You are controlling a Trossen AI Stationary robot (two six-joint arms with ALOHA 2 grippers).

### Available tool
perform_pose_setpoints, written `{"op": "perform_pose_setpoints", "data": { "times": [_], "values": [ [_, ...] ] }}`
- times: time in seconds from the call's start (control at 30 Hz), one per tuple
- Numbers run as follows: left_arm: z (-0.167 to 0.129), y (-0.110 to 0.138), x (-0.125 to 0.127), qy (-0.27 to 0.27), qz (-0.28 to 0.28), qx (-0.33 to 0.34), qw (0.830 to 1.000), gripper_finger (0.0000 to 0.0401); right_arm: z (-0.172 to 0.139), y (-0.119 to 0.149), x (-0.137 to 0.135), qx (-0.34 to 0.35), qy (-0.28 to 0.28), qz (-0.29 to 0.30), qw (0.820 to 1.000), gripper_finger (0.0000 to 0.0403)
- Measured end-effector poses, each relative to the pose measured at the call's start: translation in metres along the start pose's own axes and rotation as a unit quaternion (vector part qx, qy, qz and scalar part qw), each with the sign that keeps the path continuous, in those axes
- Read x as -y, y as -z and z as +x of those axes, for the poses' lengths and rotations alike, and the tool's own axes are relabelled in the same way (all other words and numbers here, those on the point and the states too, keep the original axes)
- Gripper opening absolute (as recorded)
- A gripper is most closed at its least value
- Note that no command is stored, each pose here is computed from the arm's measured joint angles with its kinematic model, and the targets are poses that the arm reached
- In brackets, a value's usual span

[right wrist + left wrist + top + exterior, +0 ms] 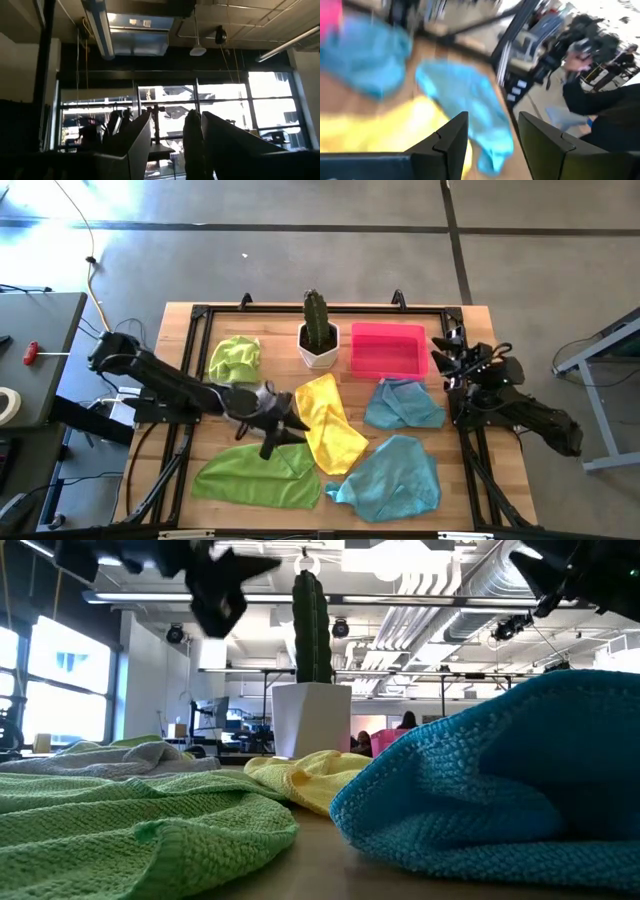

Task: Fold microfiber towels
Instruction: Adjust the microfiber towels

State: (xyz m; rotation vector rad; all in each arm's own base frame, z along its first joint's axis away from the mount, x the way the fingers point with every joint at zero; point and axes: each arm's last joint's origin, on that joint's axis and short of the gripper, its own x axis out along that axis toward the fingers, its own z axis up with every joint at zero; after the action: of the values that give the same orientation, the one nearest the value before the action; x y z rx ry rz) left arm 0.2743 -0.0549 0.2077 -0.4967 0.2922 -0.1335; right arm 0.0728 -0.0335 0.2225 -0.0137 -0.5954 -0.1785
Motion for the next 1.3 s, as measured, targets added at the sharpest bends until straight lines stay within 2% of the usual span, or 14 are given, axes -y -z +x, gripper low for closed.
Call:
{"op": "perform_pose_setpoints", "data": {
  "times": [0.13, 0.3, 0.43, 0.57, 0.77, 1.03, 1.17, 1.3],
  "values": [
    [0.009, 0.025, -0.003, -0.018, -0.067, -0.073, 0.995, 0.0166, 0.005, -0.001, -0.003, 0.005, -0.003, 0.013, 1.000, 0.0167],
    [0.011, 0.051, -0.007, -0.051, -0.106, -0.170, 0.978, 0.0165, 0.022, -0.009, -0.004, -0.023, -0.002, 0.028, 0.999, 0.0167],
    [0.009, 0.069, -0.007, -0.075, -0.090, -0.232, 0.966, 0.0165, 0.044, -0.015, -0.005, -0.077, -0.007, 0.045, 0.996, 0.0167],
    [0.007, 0.085, -0.005, -0.083, -0.051, -0.283, 0.954, 0.0165, 0.067, -0.009, -0.007, -0.172, -0.027, 0.071, 0.982, 0.0167],
    [0.000, 0.109, 0.006, -0.087, -0.010, -0.349, 0.933, 0.0165, 0.091, 0.016, -0.025, -0.309, -0.073, 0.121, 0.940, 0.0167],
    [-0.016, 0.128, 0.021, -0.109, 0.039, -0.411, 0.904, 0.0165, 0.101, 0.057, -0.070, -0.415, -0.158, 0.145, 0.884, 0.0167],
    [-0.019, 0.131, 0.025, -0.118, 0.061, -0.408, 0.903, 0.0165, 0.094, 0.080, -0.093, -0.473, -0.164, 0.166, 0.850, 0.0167],
    [-0.019, 0.132, 0.026, -0.113, 0.093, -0.394, 0.907, 0.0165, 0.083, 0.100, -0.116, -0.535, -0.152, 0.213, 0.804, 0.0167]
  ]
}}
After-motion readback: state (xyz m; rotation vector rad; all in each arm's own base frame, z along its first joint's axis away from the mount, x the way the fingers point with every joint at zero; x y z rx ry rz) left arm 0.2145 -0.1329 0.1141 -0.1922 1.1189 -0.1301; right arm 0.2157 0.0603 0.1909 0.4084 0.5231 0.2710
